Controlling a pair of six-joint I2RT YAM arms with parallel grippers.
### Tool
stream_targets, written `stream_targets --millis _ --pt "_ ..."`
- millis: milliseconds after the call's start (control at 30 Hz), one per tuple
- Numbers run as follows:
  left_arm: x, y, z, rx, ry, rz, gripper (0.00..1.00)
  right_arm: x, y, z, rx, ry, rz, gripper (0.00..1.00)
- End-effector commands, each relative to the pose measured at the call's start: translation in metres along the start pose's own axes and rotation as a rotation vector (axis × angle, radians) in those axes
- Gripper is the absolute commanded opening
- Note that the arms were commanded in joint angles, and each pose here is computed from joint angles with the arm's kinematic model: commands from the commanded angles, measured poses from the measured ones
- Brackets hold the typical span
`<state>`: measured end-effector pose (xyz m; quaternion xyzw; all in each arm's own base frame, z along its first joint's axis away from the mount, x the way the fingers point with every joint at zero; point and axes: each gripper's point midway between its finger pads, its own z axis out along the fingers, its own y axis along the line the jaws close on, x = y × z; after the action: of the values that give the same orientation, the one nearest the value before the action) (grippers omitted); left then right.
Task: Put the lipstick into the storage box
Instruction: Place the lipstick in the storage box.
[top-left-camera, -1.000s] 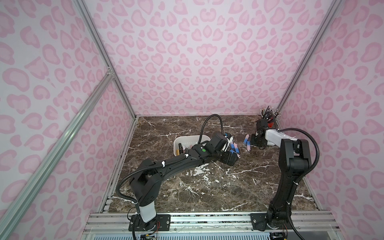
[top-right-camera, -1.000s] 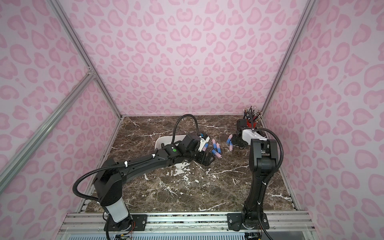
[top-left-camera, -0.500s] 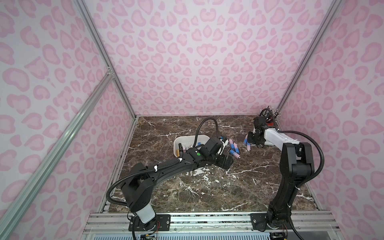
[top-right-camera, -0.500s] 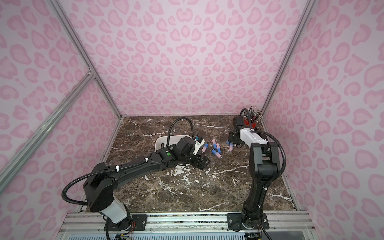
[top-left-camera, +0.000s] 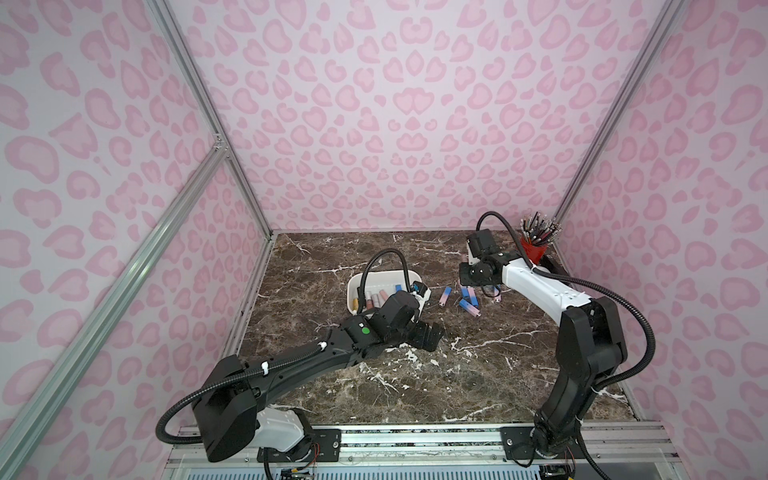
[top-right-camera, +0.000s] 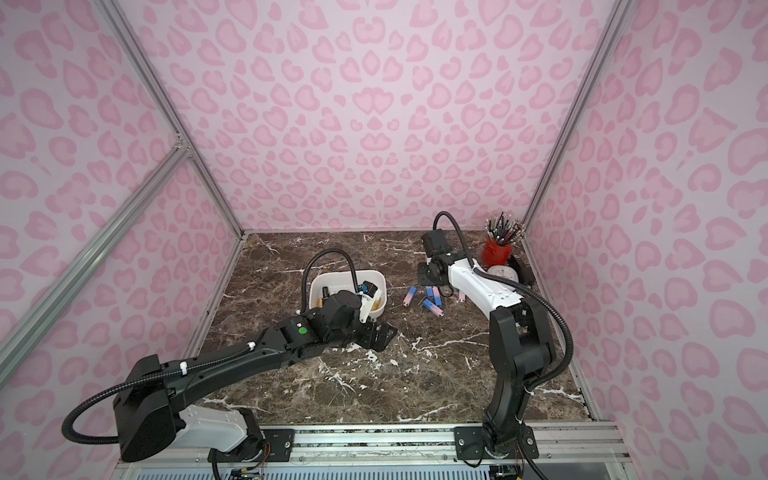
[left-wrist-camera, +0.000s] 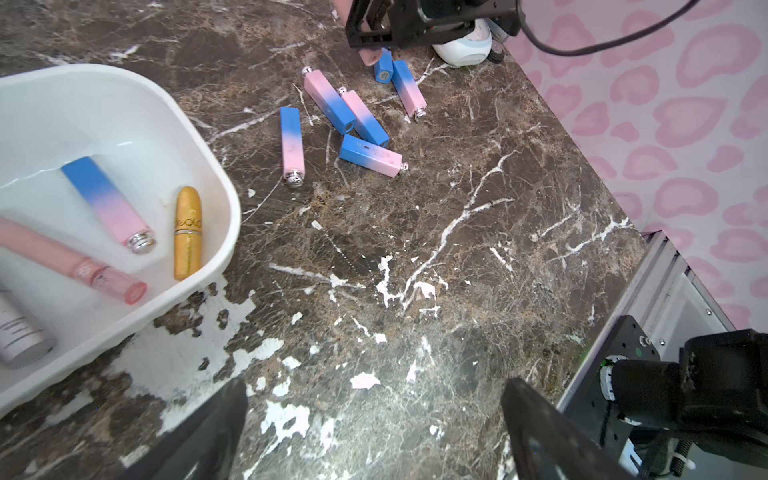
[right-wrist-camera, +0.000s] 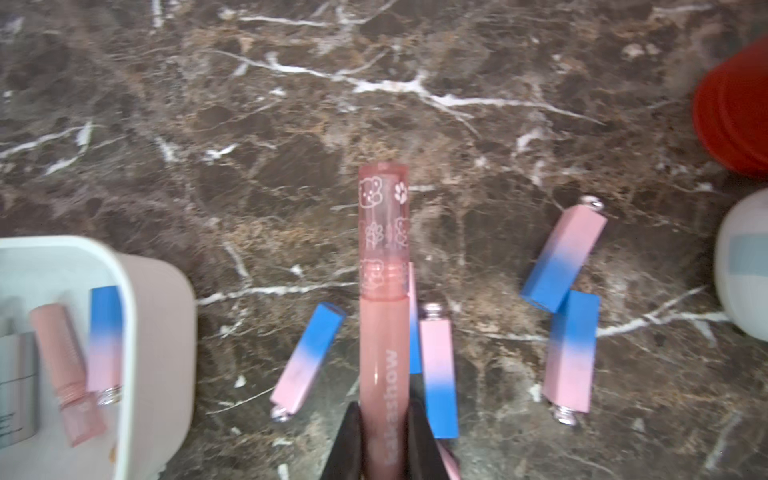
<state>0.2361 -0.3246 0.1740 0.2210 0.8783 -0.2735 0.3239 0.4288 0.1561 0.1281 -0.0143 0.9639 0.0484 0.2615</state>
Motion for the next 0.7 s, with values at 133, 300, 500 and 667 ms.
stream_targets --millis 133,300,500,667 --pt "0.003 0.025 -0.036 -0.087 -0.104 -0.029 0.98 0.009 0.071 -0.001 -0.033 0.004 -0.112 0.15" --pt "0.01 0.04 -0.062 -0.135 -0.146 -0.039 0.98 0.022 0.123 0.014 -0.064 0.037 -0.191 0.15" --pt "0.017 0.055 -0.089 -0.177 -0.2 -0.062 0.98 0.032 0.175 0.03 -0.103 0.059 -0.263 0.15" --pt "0.019 0.065 -0.105 -0.218 -0.231 -0.066 0.98 0.042 0.202 0.047 -0.126 0.092 -0.302 0.15"
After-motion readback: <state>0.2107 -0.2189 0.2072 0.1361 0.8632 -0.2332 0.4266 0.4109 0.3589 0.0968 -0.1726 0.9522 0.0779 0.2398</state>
